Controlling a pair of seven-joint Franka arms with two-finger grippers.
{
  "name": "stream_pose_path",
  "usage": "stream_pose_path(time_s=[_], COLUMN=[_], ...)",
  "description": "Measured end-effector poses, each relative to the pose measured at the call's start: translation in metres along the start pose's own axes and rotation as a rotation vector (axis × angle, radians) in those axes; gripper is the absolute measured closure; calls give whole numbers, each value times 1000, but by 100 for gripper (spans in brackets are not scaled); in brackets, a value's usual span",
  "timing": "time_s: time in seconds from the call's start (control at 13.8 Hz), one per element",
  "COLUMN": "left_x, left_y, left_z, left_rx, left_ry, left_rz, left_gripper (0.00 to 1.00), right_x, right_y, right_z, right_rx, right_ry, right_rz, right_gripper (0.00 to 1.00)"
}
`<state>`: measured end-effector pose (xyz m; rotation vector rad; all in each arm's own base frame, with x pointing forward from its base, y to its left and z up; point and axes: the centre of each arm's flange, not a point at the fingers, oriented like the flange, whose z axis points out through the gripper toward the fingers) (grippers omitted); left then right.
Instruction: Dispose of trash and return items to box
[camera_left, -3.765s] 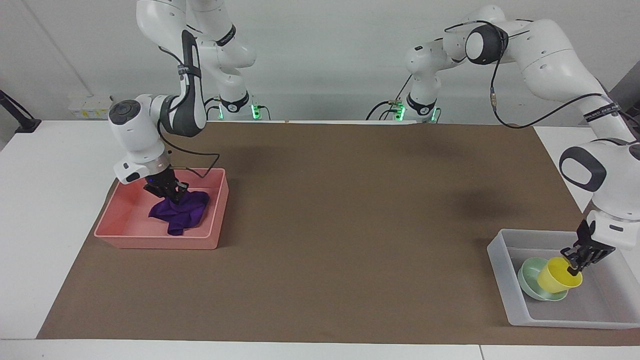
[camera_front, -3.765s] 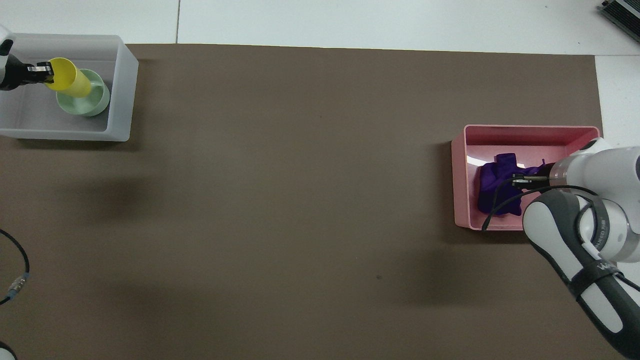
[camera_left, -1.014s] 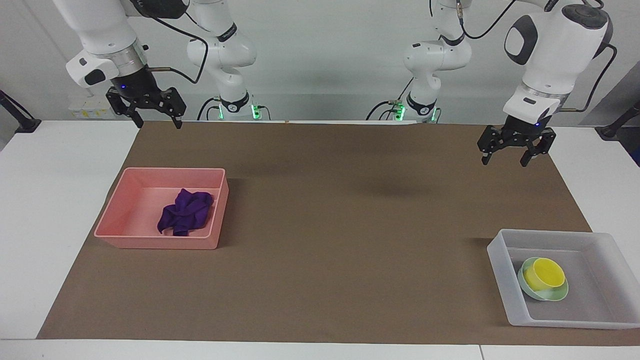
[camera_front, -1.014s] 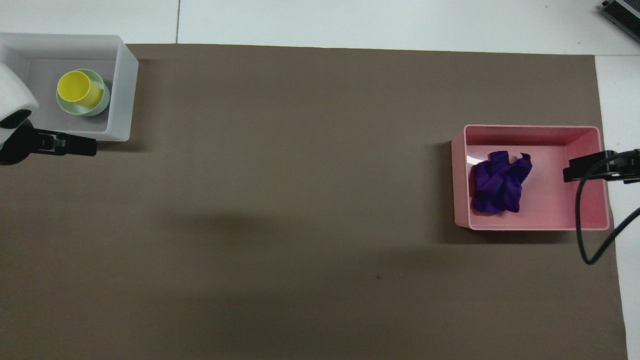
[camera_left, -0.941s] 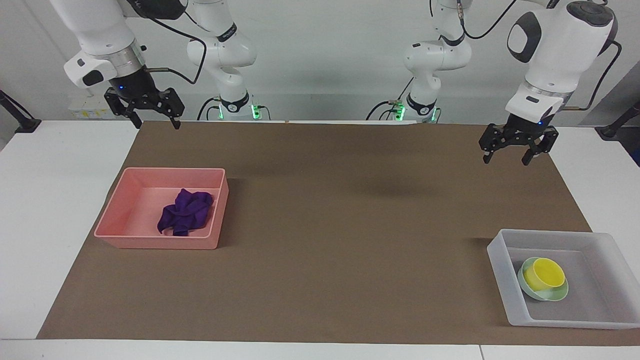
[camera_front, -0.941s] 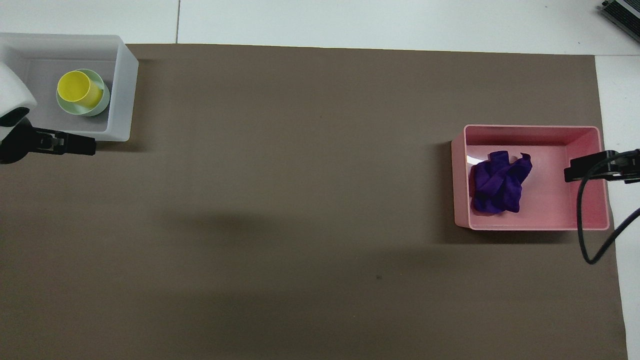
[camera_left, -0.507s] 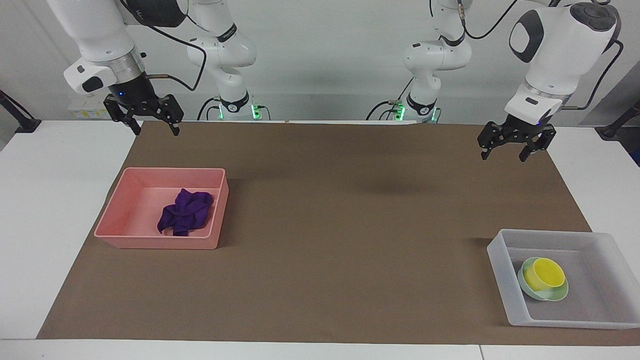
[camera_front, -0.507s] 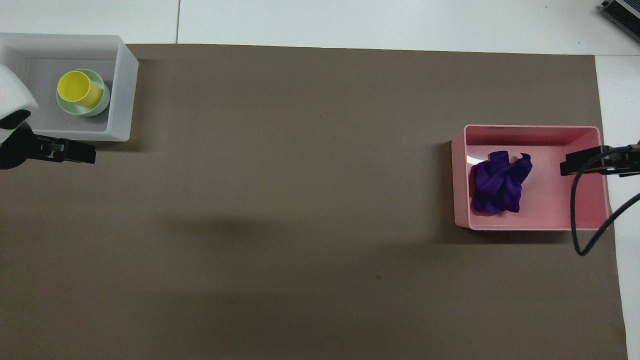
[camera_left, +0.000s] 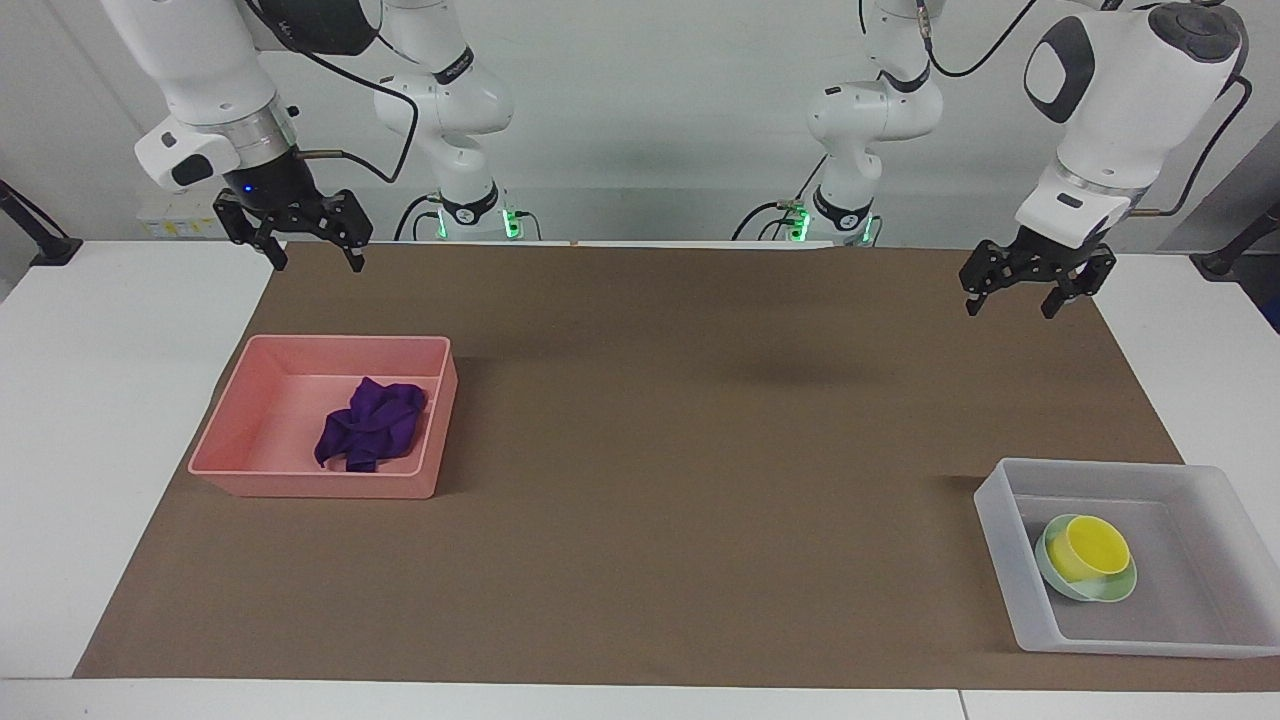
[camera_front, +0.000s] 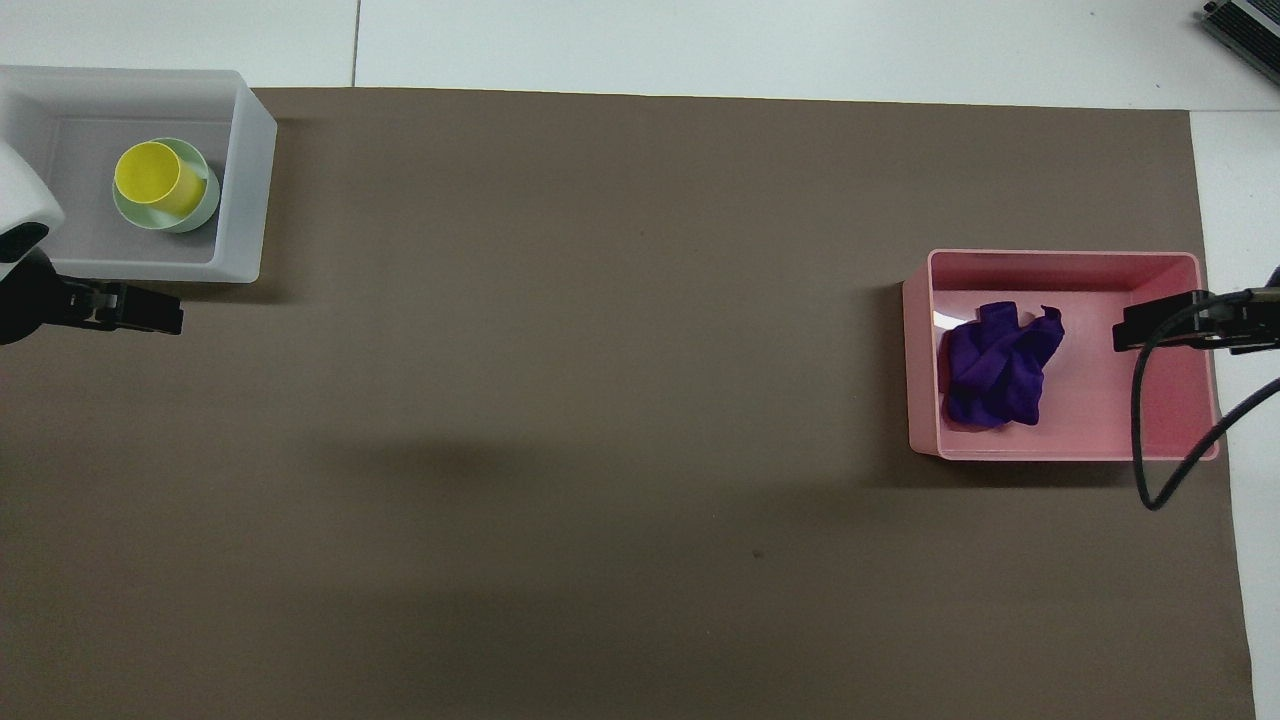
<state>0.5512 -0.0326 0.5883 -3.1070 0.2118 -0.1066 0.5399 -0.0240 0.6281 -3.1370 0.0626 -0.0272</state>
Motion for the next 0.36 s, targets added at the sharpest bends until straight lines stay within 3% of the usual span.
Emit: stream_pose_path(time_s=[0.36], left_x=[-1], left_y=[-1], left_z=[-2], left_rx=[-3], left_ry=[-2], left_rz=[-3], left_gripper=[0], right_x=[-1], right_y=[3], right_z=[1], right_rx=[0], right_ry=[-7], right_rz=[7], right_gripper=[0])
